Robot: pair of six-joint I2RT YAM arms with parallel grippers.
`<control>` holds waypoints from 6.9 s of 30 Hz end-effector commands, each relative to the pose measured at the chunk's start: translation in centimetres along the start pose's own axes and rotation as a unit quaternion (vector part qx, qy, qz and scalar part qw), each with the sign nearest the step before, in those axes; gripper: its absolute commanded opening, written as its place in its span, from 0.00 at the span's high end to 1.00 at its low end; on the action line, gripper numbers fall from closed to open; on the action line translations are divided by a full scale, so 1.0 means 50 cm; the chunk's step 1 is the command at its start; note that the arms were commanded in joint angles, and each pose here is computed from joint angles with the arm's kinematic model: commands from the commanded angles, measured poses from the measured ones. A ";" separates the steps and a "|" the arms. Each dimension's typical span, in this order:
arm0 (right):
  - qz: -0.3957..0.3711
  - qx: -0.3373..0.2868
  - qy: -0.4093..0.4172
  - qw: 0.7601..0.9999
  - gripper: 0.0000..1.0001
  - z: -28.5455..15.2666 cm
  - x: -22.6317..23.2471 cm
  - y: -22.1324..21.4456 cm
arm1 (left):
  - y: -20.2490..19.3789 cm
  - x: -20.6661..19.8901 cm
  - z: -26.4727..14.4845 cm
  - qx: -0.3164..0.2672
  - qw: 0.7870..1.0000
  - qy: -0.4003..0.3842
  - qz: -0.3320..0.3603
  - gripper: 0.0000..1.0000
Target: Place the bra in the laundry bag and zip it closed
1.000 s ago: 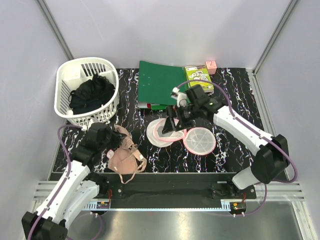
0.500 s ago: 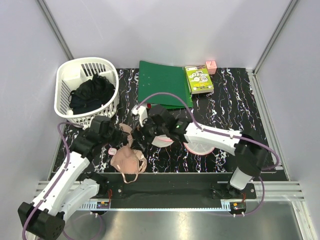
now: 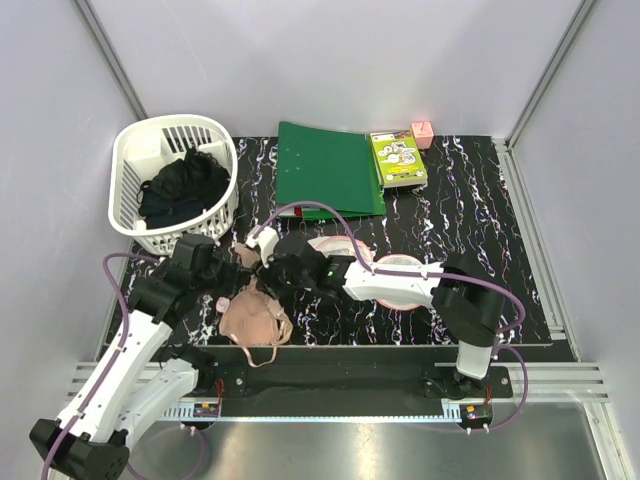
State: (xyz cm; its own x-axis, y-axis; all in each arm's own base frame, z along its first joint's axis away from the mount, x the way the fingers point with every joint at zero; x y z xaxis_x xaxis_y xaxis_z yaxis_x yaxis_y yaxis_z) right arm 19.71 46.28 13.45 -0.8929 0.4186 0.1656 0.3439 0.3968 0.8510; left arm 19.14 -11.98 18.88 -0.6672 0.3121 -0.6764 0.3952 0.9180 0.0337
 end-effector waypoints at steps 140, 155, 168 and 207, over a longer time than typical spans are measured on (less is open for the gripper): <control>0.153 0.175 0.213 0.949 0.00 -0.058 0.089 -0.121 | -0.002 0.279 0.007 -0.060 0.984 0.113 -0.121 1.00; 0.098 0.092 0.023 0.991 0.57 0.067 -0.027 -0.084 | 0.020 0.200 -0.002 -0.081 0.986 0.020 -0.146 1.00; 0.073 0.007 -0.155 0.985 1.00 0.048 -0.231 0.073 | 0.038 0.039 0.004 -0.125 0.980 -0.074 -0.137 1.00; 0.126 0.050 0.090 0.987 0.07 -0.104 -0.139 0.117 | 0.055 0.038 0.066 -0.076 0.994 -0.005 -0.081 1.00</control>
State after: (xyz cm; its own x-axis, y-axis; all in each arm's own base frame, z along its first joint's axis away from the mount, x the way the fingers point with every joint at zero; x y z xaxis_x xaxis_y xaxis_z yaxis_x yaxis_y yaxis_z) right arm 26.78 40.05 18.92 -0.7748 0.4647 0.4287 0.6108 0.3749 0.6974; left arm 23.27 -9.75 16.16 -0.6814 0.1813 -0.7091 0.1826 0.9803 0.0753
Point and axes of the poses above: each gripper's point midway between its finger pads, its own z axis out along the fingers, its own x axis along the line the jaws close on, y = z × x, the point moved 2 cm from there along -z, back along the fingers, and after that the axes turned 2 degrees about -z, right-handed, at the moved point
